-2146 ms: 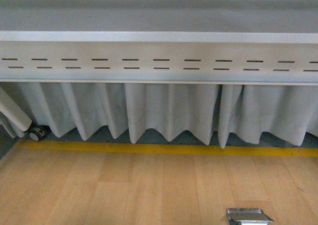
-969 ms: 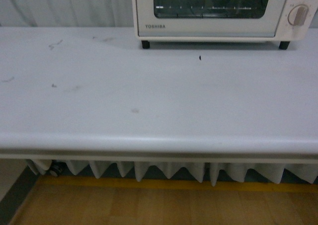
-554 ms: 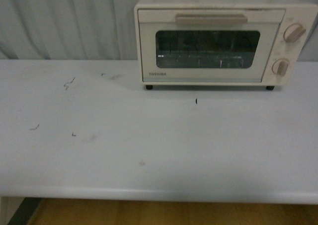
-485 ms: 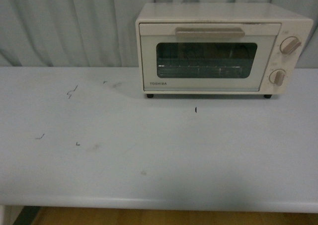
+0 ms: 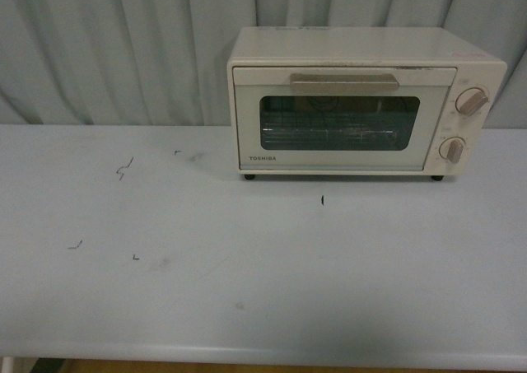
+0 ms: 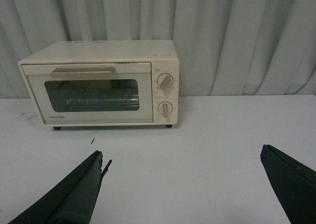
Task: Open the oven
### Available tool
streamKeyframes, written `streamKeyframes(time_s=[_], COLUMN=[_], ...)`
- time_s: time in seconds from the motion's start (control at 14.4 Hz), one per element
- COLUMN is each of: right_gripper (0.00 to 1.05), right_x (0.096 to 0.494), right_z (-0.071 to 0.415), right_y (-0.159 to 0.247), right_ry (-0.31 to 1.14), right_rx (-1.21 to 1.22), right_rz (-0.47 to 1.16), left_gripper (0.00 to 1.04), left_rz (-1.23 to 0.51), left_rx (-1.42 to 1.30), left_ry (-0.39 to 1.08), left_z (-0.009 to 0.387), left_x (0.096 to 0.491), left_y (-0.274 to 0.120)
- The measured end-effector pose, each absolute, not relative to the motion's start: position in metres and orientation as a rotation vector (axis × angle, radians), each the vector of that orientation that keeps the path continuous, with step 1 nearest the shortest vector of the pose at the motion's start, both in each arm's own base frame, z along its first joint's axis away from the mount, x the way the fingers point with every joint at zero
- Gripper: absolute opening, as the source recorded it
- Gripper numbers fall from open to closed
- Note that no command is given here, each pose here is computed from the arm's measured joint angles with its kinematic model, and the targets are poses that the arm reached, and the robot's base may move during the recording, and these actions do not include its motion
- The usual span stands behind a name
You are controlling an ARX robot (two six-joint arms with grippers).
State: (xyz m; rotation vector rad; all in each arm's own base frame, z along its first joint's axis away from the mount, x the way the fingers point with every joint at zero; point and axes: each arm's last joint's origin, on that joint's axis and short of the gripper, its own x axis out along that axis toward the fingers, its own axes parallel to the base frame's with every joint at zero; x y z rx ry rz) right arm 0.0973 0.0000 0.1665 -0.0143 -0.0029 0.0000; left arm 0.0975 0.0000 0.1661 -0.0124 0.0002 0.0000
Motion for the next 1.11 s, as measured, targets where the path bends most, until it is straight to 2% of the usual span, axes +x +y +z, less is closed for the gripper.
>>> streamKeyframes(time_s=[1.11], right_gripper=[0.98], right_x=[0.0973], right_z=[0.1664], right_y=[0.0], right_ry=[-0.002], right_rx=[-0.014], right_rz=[0.0], left_gripper=[0.98], left_rz=[0.0], left_rx=[-0.012], left_ry=[-0.001], left_z=[0.1662], left_x=[0.0975], left_y=[0.0])
